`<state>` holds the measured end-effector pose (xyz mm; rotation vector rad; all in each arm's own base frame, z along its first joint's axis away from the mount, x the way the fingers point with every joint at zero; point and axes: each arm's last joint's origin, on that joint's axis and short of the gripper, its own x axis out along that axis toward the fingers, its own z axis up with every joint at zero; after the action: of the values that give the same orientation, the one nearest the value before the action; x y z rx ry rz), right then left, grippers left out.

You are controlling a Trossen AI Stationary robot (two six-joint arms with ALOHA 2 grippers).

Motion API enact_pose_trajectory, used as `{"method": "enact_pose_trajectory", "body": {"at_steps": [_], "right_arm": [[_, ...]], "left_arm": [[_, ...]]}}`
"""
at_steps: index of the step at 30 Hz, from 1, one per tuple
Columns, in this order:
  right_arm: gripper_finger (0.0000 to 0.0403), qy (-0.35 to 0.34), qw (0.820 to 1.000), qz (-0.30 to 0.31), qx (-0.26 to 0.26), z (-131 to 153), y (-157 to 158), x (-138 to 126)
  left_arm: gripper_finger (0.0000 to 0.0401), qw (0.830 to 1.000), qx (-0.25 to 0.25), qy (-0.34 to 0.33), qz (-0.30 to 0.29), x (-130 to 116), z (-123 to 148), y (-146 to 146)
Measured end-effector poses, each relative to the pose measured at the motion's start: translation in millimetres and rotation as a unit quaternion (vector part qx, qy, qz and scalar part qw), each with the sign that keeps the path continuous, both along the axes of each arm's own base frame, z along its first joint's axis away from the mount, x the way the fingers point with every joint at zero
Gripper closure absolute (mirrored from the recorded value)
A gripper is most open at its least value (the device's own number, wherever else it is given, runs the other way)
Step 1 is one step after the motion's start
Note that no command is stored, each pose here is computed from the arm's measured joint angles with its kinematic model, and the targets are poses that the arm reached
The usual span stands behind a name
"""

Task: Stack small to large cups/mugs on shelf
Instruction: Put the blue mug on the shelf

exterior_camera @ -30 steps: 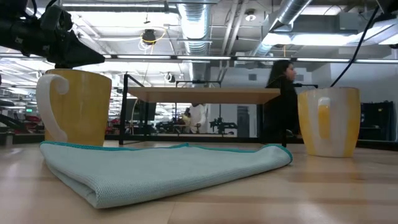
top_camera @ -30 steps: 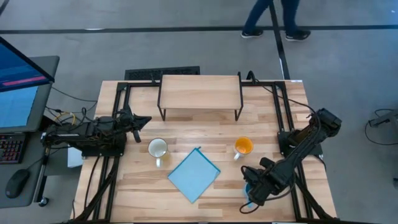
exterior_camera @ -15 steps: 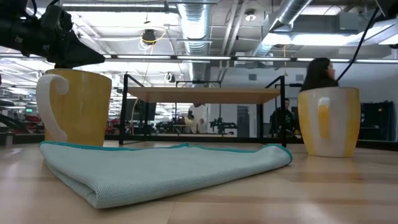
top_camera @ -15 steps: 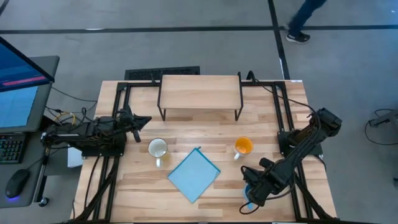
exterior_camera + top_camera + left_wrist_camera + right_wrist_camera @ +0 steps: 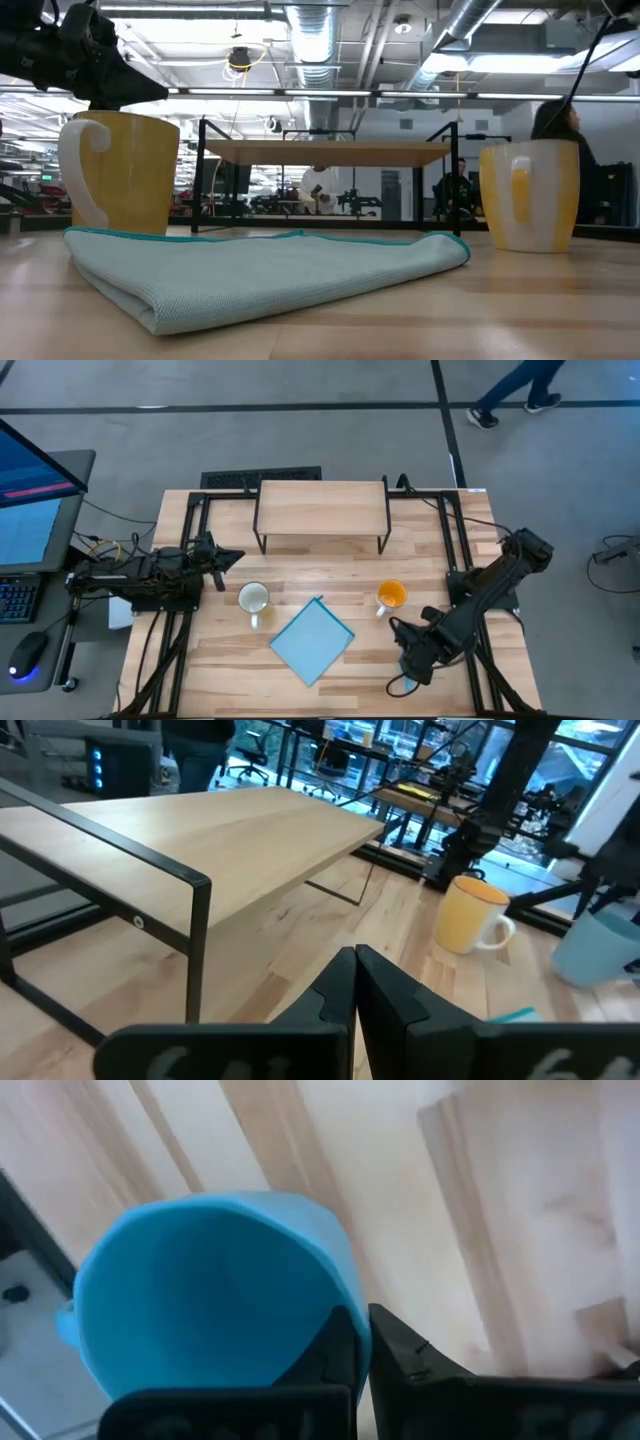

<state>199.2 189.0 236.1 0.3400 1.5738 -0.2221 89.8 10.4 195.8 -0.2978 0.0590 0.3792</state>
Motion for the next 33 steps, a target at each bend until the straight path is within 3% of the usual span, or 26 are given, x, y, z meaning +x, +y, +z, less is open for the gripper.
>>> {"method": "enact_pose_trajectory", "body": {"at_steps": [6,13,18,24,33], "right_arm": [[0.0382,-0.026,0.999,0.027,0.032,37.6,-13.7,7.5],[0.0382,-0.053,0.997,0.040,0.034,90.1,-41.8,12.6],[0.0382,-0.068,0.996,0.060,-0.026,124.0,-71.6,13.3],[0.0382,-0.140,0.985,0.073,-0.072,154.4,-118.1,26.2],[0.0382,-0.180,0.971,0.059,-0.142,179.5,-202.8,36.8]], "left_arm": [[0.0401,1.000,0.000,0.002,0.000,0.0,-0.3,0.0],[0.0401,1.000,0.000,0.003,0.000,-0.1,-0.5,0.0],[0.0401,1.000,0.000,0.007,0.000,-0.1,-1.2,0.0],[0.0401,1.000,0.007,0.009,-0.001,-0.2,-1.2,0.0],[0.0401,1.000,0.010,0.014,-0.002,-0.2,-1.9,0.0]]}}
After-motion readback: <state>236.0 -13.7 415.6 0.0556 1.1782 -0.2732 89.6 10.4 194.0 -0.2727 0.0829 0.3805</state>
